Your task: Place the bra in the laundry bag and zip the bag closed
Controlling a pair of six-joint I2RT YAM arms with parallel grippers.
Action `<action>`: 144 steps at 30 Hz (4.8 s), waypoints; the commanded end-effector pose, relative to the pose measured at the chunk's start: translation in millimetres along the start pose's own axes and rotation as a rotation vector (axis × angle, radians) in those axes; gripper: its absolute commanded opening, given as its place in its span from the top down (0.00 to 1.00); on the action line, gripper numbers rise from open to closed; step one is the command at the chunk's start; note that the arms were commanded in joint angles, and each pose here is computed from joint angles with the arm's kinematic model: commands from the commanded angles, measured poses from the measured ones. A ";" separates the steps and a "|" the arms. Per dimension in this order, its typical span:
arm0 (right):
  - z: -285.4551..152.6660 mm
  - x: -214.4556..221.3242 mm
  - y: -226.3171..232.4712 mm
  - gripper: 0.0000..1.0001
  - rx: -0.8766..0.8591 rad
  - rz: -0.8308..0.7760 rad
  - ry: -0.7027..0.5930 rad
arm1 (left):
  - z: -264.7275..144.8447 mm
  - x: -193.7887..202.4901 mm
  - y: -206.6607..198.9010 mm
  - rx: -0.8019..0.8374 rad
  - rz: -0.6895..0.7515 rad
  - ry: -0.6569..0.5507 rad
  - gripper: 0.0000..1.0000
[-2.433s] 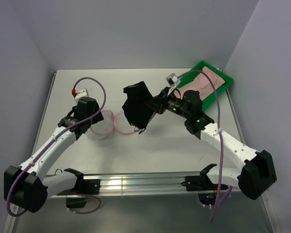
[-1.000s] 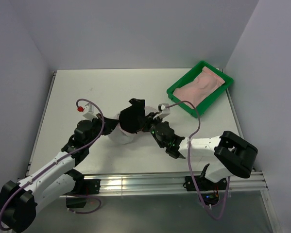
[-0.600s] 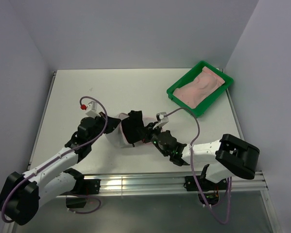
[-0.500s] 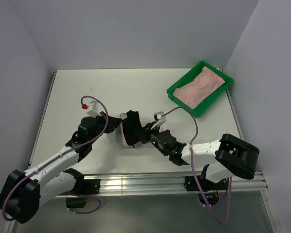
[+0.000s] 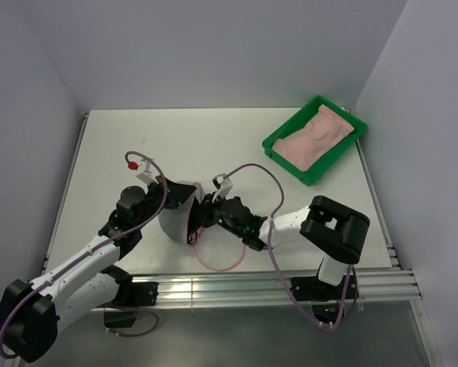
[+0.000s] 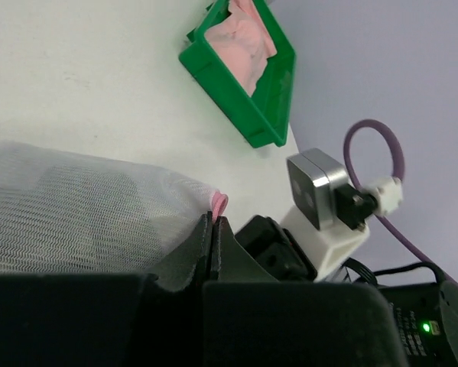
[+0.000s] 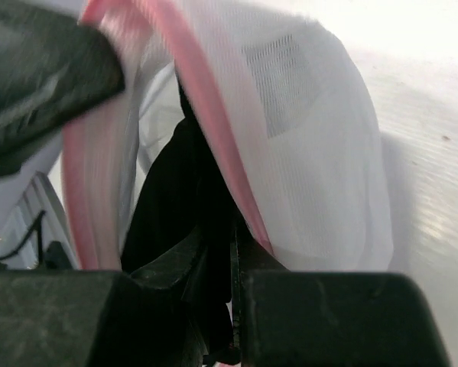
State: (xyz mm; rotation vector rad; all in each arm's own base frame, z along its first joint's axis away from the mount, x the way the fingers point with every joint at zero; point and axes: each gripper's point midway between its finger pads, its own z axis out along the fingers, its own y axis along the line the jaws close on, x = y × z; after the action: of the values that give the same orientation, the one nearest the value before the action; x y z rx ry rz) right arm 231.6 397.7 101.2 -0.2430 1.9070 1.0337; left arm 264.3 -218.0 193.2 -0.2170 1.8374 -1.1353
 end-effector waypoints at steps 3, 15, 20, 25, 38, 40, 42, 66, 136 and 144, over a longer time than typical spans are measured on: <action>17.8 -12.1 7.1 1.00 0.008 0.094 0.019 | -9.4 -0.2 -27.1 0.125 0.000 0.010 1.00; 23.9 -61.5 -44.3 1.00 0.357 0.262 -0.151 | -20.6 26.4 -2.4 0.013 -0.112 0.104 1.00; 35.5 -59.0 -57.9 0.96 0.440 0.222 -0.158 | -21.9 29.7 -6.1 0.007 -0.192 0.130 1.00; 33.5 -48.0 -55.1 0.38 0.413 0.149 -0.074 | -19.1 15.3 -2.7 -0.043 -0.218 0.067 1.00; -53.7 -34.7 -55.0 0.00 0.281 0.002 0.189 | -14.8 -36.7 25.9 -0.158 -0.214 -0.124 1.00; -72.5 -34.5 -78.5 0.07 0.344 0.012 0.175 | -14.8 -39.8 28.0 -0.162 -0.201 -0.132 1.00; -95.0 -24.7 -112.5 0.18 0.460 0.017 0.191 | -14.3 -39.4 29.0 -0.168 -0.188 -0.127 1.00; -94.7 14.9 -165.7 1.00 0.554 0.230 0.194 | -14.8 -31.3 28.9 -0.141 -0.072 -0.082 1.00; -126.8 -300.7 -404.3 0.32 1.156 0.119 -0.098 | -106.7 -127.1 -32.1 -0.140 0.296 -0.272 0.10; -128.0 -267.8 -463.4 0.16 1.221 0.161 0.086 | -99.4 -121.9 -24.6 -0.153 0.343 -0.234 0.10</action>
State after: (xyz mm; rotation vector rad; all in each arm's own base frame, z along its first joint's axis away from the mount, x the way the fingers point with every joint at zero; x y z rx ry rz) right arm 547.8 -46.6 80.6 0.6119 2.2565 -0.1580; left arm 248.1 -97.0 292.1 -0.1944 1.6901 -0.7103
